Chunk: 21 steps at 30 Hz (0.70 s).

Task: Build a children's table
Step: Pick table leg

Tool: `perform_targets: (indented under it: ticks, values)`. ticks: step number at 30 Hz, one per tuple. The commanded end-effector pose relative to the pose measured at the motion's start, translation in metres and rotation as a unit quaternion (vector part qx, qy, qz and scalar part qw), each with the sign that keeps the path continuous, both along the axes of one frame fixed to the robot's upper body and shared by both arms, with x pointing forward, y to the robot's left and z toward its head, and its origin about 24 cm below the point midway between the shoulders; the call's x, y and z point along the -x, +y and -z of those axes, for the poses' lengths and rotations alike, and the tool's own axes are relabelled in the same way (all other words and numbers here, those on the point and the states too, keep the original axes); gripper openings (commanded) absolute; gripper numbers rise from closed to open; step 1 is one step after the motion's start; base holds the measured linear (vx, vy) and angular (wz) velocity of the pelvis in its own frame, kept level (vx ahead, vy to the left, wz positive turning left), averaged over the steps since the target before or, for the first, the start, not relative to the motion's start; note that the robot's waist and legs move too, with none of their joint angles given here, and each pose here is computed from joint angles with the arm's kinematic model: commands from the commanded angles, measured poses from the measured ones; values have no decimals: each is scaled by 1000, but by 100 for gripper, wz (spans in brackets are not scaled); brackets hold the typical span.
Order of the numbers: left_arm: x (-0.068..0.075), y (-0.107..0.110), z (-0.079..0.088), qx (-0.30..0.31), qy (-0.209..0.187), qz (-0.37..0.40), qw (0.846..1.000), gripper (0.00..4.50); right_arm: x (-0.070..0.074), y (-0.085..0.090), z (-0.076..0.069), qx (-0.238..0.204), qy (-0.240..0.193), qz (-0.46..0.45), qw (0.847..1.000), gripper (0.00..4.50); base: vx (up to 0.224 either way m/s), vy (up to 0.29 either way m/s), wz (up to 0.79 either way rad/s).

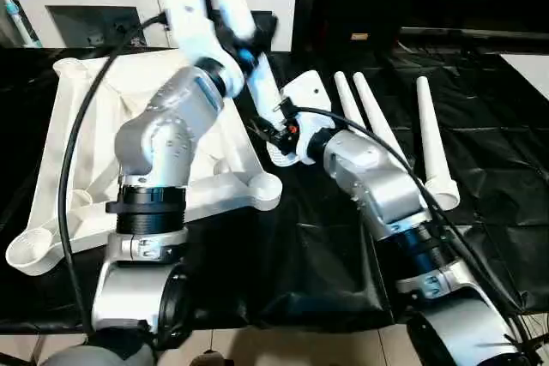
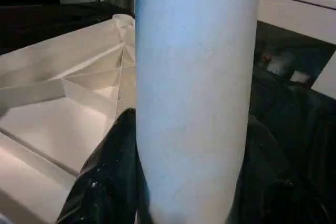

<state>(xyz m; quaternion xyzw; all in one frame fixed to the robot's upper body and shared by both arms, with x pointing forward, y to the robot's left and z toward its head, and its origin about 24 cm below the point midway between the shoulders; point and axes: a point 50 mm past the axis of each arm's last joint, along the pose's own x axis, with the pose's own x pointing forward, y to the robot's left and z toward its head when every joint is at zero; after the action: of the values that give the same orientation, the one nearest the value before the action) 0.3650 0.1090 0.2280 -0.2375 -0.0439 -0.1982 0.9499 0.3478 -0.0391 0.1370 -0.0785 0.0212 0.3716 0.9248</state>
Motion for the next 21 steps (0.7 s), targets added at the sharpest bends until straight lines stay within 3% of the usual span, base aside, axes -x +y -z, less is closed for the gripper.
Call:
perform_targets:
  ticks: [1,15,16,21]
  values:
    - [2,3,-14,17,-18,-6,1000,275,-3,-3,-5,-5,-15,13,1000,187,0,0,0]
    - [3,1,-11,2,-10,25,1000,183,-4,-2,-6,6,-43,6,999,187,0,0,0]
    - [3,1,-11,-2,-11,28,1000,181,-3,-1,-7,1,-46,-4,999,243,0,0,0]
    - [2,5,-11,-32,-20,53,998,177,-2,-4,-9,-24,-31,-25,999,292,0,0,0]
